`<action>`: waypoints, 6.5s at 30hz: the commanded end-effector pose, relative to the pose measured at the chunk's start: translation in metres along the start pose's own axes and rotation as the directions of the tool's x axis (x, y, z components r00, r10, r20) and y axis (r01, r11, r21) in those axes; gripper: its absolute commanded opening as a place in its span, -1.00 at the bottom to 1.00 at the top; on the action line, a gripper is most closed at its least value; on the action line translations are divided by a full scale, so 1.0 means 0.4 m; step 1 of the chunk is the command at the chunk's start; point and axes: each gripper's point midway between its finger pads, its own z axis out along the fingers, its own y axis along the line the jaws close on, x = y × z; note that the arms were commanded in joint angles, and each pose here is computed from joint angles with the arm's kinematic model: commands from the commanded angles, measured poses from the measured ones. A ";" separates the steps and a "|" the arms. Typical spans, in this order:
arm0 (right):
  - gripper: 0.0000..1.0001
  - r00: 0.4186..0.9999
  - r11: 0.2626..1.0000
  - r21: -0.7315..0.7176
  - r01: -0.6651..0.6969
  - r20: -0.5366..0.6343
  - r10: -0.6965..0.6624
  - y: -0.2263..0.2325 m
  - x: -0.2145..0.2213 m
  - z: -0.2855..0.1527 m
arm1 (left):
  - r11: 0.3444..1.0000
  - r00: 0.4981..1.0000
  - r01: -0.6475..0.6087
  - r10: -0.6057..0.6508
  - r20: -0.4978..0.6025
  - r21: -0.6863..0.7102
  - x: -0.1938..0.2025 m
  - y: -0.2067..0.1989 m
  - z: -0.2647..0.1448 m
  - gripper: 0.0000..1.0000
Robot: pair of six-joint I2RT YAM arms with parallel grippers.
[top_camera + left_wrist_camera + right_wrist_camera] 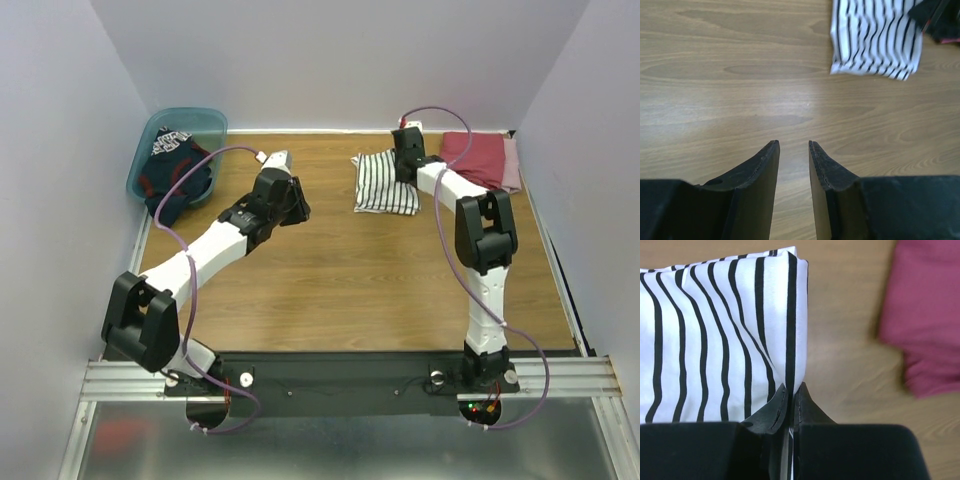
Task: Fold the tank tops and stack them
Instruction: Neatly place the folded tank top to the corner, then grab the tank top from the pile, then move the tank top to the center of the board, then flatten the tank top out
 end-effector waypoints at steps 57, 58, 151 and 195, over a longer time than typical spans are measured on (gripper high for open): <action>1.00 0.939 0.886 0.324 -0.333 0.203 0.278 -0.624 -0.295 -0.104 | 0.988 0.994 -0.027 0.043 -0.102 0.150 0.020 -0.012 0.002 -0.17; 1.00 0.926 0.889 0.286 -0.358 0.227 0.301 -0.618 -0.319 -0.129 | 0.989 0.995 -0.024 0.038 -0.093 0.146 0.012 -0.013 -0.002 -0.17; 1.00 0.907 0.856 -0.406 -0.321 0.129 0.401 0.034 0.014 -0.666 | 0.965 0.878 0.210 -0.256 0.404 0.154 -0.622 -0.215 -0.020 0.44; 0.25 0.944 0.724 -0.625 -0.291 -0.313 0.110 0.623 0.487 -0.709 | 0.870 0.936 0.304 -0.349 -0.049 -0.387 0.355 0.340 -0.111 0.28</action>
